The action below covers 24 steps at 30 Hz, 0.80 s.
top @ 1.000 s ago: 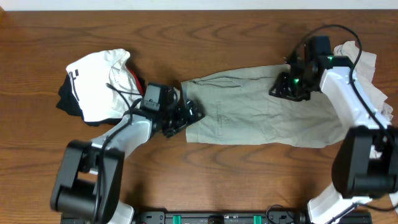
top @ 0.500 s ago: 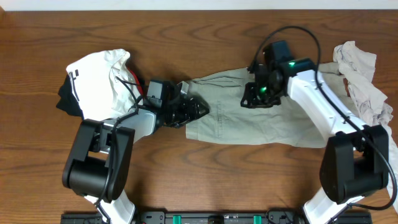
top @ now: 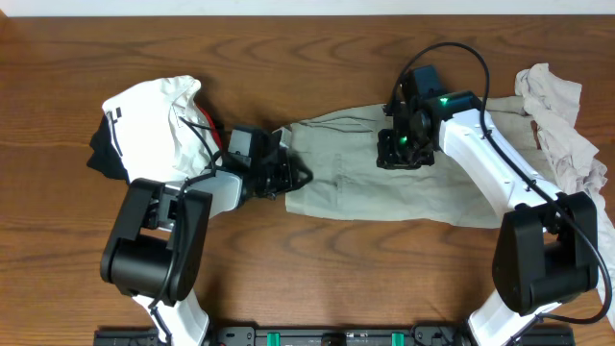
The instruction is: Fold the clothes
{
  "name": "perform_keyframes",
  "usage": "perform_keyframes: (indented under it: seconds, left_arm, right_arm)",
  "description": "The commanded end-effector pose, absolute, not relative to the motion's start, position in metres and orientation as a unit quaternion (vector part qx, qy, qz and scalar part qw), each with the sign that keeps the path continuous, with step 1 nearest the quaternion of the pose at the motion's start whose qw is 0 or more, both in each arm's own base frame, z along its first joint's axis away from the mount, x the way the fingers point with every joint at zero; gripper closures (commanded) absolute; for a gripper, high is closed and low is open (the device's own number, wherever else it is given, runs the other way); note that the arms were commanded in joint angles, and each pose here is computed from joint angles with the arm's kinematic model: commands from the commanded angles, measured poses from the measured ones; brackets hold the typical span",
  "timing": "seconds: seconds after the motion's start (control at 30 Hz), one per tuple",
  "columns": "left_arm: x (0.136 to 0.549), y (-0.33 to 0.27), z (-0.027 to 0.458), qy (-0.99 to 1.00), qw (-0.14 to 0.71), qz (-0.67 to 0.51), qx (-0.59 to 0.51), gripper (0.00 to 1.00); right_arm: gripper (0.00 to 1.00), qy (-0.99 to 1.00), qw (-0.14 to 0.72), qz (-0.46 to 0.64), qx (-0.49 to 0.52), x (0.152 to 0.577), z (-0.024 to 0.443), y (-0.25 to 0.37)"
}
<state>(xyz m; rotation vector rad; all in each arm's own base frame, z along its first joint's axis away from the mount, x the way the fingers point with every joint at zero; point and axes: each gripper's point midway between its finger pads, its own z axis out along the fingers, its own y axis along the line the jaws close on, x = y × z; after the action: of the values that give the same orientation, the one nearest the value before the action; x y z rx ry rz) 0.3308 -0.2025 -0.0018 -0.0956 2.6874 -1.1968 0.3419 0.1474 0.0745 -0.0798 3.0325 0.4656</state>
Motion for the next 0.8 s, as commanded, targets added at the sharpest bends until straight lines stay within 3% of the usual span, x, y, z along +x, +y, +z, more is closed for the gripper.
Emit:
perform_keyframes:
  seconds: [0.0, 0.23, 0.5, 0.77]
  left_arm:
    - [0.307, -0.174, -0.031, 0.929, 0.055, -0.357, -0.075, 0.94]
    - [0.307, -0.129, 0.037, 0.944, 0.104, -0.309, -0.051, 0.94]
    - [0.307, -0.074, 0.131, 0.974, 0.158, -0.164, -0.004, 0.94]
    - [0.319, -0.053, 0.216, 0.975, 0.198, -0.094, 0.026, 0.94]
  right_arm:
    - [0.78, 0.991, 0.036, 0.128, -0.006, 0.344, 0.072, 0.133]
    - [0.77, 0.992, 0.051, 0.104, 0.047, 0.353, 0.079, 0.092]
    - [0.77, 0.988, 0.043, 0.101, 0.112, 0.354, 0.080, 0.053]
    - [0.78, 0.986, 0.038, 0.098, 0.130, 0.352, 0.079, 0.038]
